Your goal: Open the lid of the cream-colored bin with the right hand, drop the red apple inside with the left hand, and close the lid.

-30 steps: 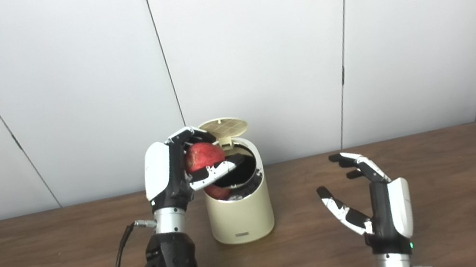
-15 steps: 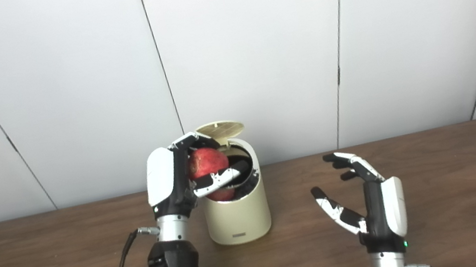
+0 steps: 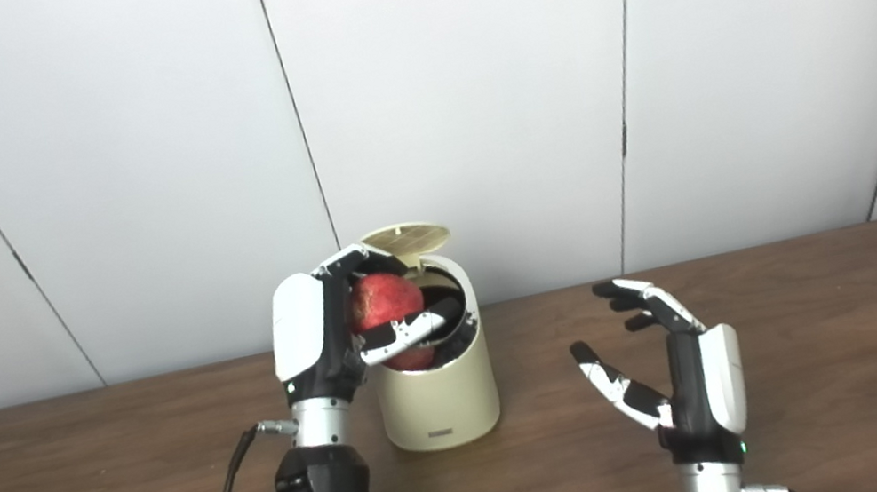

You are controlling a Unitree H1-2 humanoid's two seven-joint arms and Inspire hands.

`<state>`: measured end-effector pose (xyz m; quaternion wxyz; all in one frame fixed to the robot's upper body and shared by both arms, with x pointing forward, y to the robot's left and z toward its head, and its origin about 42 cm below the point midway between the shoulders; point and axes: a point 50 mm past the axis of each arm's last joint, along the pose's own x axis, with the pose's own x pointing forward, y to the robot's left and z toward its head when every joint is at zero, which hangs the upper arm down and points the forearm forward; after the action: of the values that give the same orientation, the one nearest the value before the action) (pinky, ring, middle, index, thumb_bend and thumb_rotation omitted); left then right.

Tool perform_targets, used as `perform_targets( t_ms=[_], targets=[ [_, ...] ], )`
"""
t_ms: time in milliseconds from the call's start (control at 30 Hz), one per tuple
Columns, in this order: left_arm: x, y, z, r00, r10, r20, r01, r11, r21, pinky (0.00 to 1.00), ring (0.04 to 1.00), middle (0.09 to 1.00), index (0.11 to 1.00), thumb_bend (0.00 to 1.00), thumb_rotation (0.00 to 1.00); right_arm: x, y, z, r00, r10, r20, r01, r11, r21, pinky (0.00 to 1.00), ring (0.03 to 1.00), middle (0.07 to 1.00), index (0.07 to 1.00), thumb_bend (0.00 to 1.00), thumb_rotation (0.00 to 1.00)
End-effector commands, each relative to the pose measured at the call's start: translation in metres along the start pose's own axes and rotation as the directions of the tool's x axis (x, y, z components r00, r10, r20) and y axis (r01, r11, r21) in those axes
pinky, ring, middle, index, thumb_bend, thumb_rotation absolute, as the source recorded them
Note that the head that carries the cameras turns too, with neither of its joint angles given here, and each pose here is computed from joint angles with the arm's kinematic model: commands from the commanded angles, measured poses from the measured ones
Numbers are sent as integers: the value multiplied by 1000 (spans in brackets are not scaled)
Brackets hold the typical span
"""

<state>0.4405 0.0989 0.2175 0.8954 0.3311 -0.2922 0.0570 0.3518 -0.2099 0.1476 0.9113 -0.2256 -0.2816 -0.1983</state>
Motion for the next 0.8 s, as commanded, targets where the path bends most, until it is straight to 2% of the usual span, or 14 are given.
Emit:
perform_targets(
  t_ms=[0,100,167,200,300,333,400,500,767],
  targets=[
    [21,5,19,995,30,94,-26,999,-37,332,422,485,504,504,0,-37,10,-13,996,45,-82,-44,999,6,522,635,665,636,282,121],
    [20,4,17,993,27,116,-21,998,-54,357,426,502,509,503,0,-37,10,-13,996,42,-81,-42,999,10,499,623,663,634,285,122],
    [19,4,16,991,21,131,-15,999,-50,381,477,494,498,518,0,-37,10,-13,996,41,-75,-40,999,7,498,622,663,635,286,118],
    [19,4,16,990,17,137,-11,999,-44,399,500,542,495,519,36,-37,11,-14,997,40,-73,-40,999,5,498,621,660,633,287,111],
    [19,5,15,989,1,147,5,999,-42,434,538,593,494,519,62,-37,11,-13,996,40,-81,-40,999,4,507,626,661,635,284,145],
    [19,5,15,988,-3,152,9,999,-44,444,546,601,550,707,75,-37,12,-12,996,39,-81,-39,999,4,507,626,661,633,283,151],
    [18,5,15,988,-9,153,17,999,-47,464,567,623,611,872,100,-37,12,-11,996,39,-83,-38,999,5,505,625,660,632,285,124],
    [18,5,15,988,-18,152,25,999,-48,485,588,644,641,929,128,-38,13,-11,995,42,-87,-41,999,8,504,627,664,638,288,113],
    [16,3,14,985,-30,169,38,998,-42,541,653,687,682,944,143,-38,14,-12,996,37,-77,-36,999,11,523,636,665,640,294,106]
  ],
)
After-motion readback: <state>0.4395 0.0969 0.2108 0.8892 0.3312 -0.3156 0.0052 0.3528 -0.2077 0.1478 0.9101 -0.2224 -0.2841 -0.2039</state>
